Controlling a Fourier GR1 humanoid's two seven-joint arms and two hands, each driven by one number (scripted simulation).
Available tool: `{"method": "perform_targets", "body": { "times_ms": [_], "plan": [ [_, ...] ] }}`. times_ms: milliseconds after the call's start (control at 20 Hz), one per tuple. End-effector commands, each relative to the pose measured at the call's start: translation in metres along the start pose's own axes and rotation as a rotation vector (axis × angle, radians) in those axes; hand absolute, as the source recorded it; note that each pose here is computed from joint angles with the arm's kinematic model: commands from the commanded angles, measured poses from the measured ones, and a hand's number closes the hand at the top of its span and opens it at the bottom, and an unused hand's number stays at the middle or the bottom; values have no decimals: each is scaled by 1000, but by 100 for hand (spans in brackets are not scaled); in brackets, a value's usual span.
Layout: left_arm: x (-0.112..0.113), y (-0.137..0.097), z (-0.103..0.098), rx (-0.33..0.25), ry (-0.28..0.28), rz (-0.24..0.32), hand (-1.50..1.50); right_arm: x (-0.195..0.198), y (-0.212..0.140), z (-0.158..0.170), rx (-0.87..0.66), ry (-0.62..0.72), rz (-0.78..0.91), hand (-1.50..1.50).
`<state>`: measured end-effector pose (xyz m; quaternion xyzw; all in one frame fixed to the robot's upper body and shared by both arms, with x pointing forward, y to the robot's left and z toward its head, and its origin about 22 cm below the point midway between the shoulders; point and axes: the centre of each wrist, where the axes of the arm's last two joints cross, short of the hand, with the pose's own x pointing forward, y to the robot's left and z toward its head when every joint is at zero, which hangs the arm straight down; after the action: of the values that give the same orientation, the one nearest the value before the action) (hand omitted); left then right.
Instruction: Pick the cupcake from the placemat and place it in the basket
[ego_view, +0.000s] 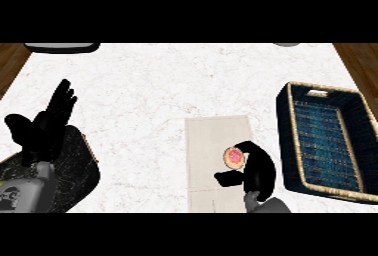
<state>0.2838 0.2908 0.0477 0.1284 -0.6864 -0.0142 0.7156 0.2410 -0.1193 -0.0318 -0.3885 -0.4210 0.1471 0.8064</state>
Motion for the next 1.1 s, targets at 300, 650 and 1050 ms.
{"method": "perform_targets", "body": {
  "times_ms": [300,650,1050],
  "plan": [
    [-8,-2,5,-11,0,11,0,-3,26,4,47,-25,5,150],
    [1,0,-3,4,6,11,0,-38,46,95,425,-487,123,150],
    [-11,8,4,20,19,-2,0,-100,2,193,652,-908,-85,150]
  ]
}}
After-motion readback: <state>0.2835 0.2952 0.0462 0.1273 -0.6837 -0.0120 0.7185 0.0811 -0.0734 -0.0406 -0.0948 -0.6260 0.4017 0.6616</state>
